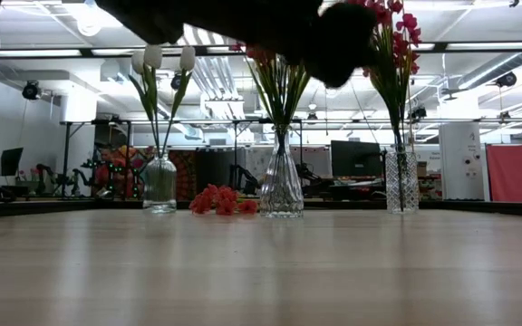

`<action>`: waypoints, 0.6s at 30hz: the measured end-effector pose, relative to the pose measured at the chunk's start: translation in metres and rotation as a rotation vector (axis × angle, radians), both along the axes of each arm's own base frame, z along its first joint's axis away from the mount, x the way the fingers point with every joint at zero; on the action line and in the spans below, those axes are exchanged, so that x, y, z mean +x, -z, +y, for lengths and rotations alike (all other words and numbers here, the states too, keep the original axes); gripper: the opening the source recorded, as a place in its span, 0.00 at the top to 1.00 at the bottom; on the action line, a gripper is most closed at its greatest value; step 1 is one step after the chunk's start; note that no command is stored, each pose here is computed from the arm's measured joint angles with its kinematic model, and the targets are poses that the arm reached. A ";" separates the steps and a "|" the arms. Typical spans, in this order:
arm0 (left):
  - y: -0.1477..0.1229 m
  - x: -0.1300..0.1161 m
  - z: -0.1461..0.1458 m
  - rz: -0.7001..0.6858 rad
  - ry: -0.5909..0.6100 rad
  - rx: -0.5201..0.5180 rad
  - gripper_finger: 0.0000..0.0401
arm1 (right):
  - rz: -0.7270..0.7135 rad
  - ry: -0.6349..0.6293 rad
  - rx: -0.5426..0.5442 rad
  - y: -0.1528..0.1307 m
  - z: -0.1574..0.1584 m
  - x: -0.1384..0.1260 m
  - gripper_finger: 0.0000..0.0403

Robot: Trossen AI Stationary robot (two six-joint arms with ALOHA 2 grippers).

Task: Sort flowers into vase by color
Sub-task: Put the red flowers into the top right transparent vase

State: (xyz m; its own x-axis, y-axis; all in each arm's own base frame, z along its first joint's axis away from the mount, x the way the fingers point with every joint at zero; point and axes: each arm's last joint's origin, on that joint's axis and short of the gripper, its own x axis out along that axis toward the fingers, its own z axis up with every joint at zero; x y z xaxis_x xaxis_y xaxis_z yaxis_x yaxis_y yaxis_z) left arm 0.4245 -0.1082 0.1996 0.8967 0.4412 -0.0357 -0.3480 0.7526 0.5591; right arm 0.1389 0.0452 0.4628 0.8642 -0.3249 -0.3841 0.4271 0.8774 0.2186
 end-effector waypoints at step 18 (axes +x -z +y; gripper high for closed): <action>-0.068 -0.033 -0.019 0.003 0.229 -0.009 0.50 | 0.372 0.408 0.122 0.159 0.018 -0.001 0.15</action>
State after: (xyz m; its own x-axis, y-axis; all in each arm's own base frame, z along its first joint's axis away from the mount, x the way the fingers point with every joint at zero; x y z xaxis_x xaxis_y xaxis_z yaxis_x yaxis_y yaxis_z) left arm 0.3913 -0.1277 0.2679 0.9733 0.2259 -0.0411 -0.1662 0.8167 0.5527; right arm 0.1382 0.0636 0.3037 0.4771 -0.5386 -0.6945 0.7942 0.6026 0.0782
